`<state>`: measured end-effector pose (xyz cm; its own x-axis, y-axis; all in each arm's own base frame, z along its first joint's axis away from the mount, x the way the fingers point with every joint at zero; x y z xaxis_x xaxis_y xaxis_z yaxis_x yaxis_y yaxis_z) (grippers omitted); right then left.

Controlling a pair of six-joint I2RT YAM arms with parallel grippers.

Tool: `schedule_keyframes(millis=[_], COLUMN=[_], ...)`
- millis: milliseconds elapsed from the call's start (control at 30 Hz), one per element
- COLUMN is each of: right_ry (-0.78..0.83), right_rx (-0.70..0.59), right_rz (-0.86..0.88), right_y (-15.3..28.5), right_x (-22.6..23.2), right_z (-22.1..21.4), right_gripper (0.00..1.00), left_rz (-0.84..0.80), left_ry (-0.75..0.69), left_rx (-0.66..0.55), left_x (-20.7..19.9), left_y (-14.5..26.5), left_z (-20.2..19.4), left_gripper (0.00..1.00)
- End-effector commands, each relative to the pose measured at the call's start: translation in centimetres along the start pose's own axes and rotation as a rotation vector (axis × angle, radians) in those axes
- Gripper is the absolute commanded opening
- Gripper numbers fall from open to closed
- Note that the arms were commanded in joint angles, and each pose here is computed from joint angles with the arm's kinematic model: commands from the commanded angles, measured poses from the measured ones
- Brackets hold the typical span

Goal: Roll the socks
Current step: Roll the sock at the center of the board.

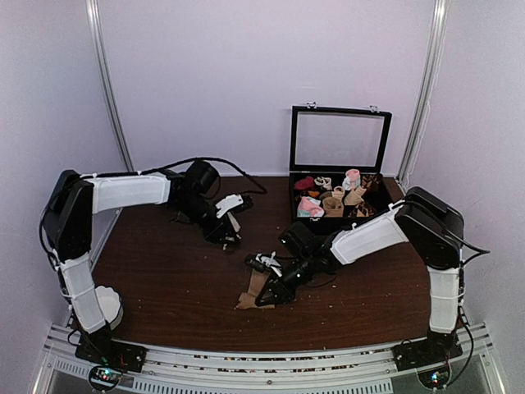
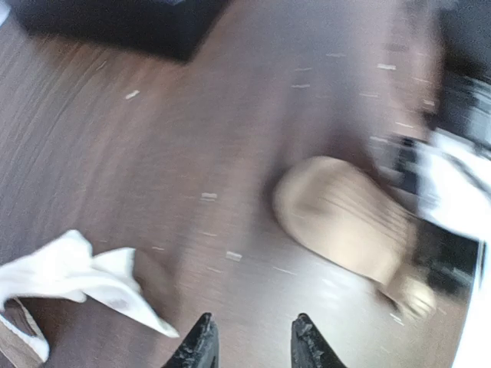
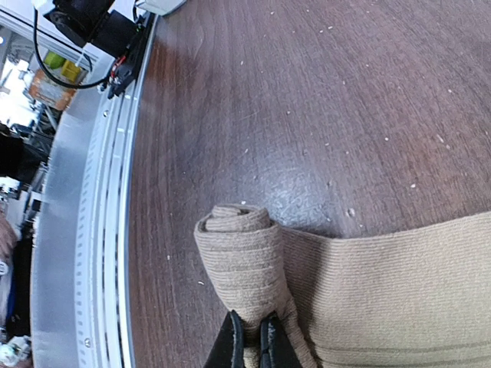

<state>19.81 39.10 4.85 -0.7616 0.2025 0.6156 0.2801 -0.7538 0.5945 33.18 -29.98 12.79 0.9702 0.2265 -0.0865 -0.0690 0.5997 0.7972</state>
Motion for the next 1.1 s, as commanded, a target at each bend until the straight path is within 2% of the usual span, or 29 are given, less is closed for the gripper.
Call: schedule_keyframes(millis=[0,167,467,633,1067], right_ry=[-0.359,-0.416,-0.472,-0.487,-0.497], right_rx=[0.249,0.226,0.261,0.262,0.251], right_rz=[-0.209,-0.204,-0.212,-0.217,-0.186], right_y=[-0.2,0.2,-0.3,-0.1,-0.2], right_x=[-6.4,-7.3,-8.2,-8.6,-8.8], right_z=[-9.5,-9.5,-10.8,-10.9,-10.6], right_gripper=[0.0,0.0,0.0,0.0,0.0], left_rz=[-0.171,-0.302,-0.289,-0.251,-0.198], left_ry=[-0.192,-0.29,-0.48,-0.554,-0.611], left_rx=[-0.113,-0.048,-0.083,-0.059,0.023], left_x=[-5.2,-9.7,-14.5,-14.6,-13.3], left_y=[2.0,0.5,-2.2,-3.7,-6.8], left_z=[-0.4,-3.6,-3.2,-2.5,-2.6], left_gripper=[0.35,0.34,0.35,0.36,0.33])
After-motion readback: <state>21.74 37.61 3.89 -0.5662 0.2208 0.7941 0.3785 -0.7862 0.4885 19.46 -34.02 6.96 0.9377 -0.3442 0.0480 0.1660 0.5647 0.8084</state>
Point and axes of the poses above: each gripper's point midway between its finger pads, its own y axis back along the fingers, its own x axis along the line the jaws close on, z = x × y, the point moved 4 cm from there along y, back along the fingers, and after that the axes turned 6 degrees about -y, right-handed, at the moved point
